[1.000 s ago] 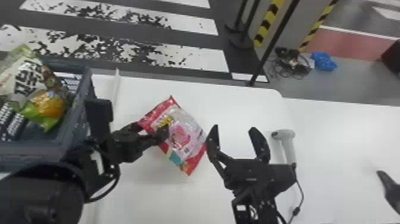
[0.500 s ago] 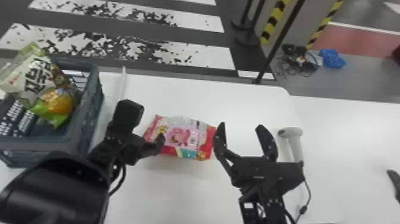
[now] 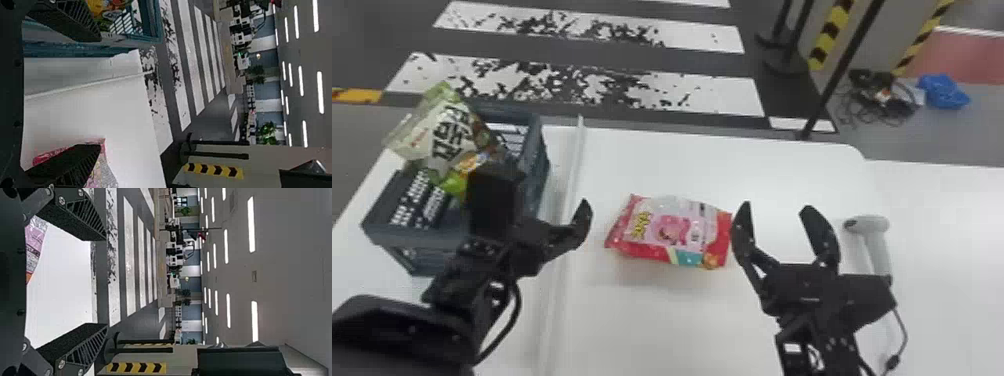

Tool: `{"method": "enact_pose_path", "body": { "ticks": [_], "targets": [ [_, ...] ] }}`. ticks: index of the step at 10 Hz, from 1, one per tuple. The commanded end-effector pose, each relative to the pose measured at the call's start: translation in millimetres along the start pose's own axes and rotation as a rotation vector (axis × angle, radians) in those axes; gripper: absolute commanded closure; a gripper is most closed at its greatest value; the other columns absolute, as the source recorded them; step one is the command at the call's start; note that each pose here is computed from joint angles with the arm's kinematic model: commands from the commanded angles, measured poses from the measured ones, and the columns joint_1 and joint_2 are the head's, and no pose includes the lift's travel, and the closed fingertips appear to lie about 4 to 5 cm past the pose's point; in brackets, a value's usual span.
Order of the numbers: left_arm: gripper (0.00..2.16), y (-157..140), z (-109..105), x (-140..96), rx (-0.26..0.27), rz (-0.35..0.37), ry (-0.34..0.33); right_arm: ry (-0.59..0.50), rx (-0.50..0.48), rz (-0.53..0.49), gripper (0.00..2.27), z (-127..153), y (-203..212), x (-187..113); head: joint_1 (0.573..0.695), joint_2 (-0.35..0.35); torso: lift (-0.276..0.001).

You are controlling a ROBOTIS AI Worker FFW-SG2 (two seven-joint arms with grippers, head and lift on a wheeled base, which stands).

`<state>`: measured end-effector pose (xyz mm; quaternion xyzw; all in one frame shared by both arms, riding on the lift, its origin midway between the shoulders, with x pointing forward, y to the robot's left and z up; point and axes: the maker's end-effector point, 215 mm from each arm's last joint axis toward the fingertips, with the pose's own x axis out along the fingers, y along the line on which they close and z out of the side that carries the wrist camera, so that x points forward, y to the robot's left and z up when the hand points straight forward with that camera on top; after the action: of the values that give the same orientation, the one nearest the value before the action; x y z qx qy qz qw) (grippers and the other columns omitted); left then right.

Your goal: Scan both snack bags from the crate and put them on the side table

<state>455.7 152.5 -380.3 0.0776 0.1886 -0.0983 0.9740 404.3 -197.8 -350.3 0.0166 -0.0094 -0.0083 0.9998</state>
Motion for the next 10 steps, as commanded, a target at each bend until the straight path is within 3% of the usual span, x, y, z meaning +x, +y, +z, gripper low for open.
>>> {"method": "enact_pose_path", "body": {
  "ticks": [1,2,3,5,8,9,10],
  "targets": [
    [0.0,34.7,3.8,-21.5,-0.028,0.048,-0.056,0.003,-0.008,0.007,0.21,-1.1,1.9,1.1,0.695,-0.072,-0.087],
    [0.0,49.1,6.3,-31.9,-0.047,0.065,-0.082,0.002,-0.011,0.013,0.22,-1.0,4.0,0.9,0.695,-0.038,-0.087],
    [0.0,63.1,21.8,-45.0,-0.076,0.066,-0.165,0.006,-0.014,0.029,0.29,-2.7,7.5,0.7,0.695,-0.007,-0.087],
    [0.0,85.1,29.3,-65.6,-0.071,0.087,-0.24,0.011,-0.024,0.087,0.62,-5.1,20.1,-0.7,0.695,0.049,-0.087],
    [0.0,103.8,21.5,-81.7,-0.093,0.098,-0.261,0.077,-0.037,0.194,2.03,-23.9,53.4,-3.7,0.695,0.11,-0.087],
    [0.0,109.3,18.9,-85.7,-0.087,0.108,-0.261,0.155,-0.04,0.261,2.22,-43.7,68.9,-5.2,0.695,0.149,-0.087],
    [0.0,113.8,15.5,-88.4,-0.088,0.114,-0.256,0.217,-0.064,0.326,2.25,-59.5,88.4,-6.8,0.695,0.168,-0.087]
  ]
}}
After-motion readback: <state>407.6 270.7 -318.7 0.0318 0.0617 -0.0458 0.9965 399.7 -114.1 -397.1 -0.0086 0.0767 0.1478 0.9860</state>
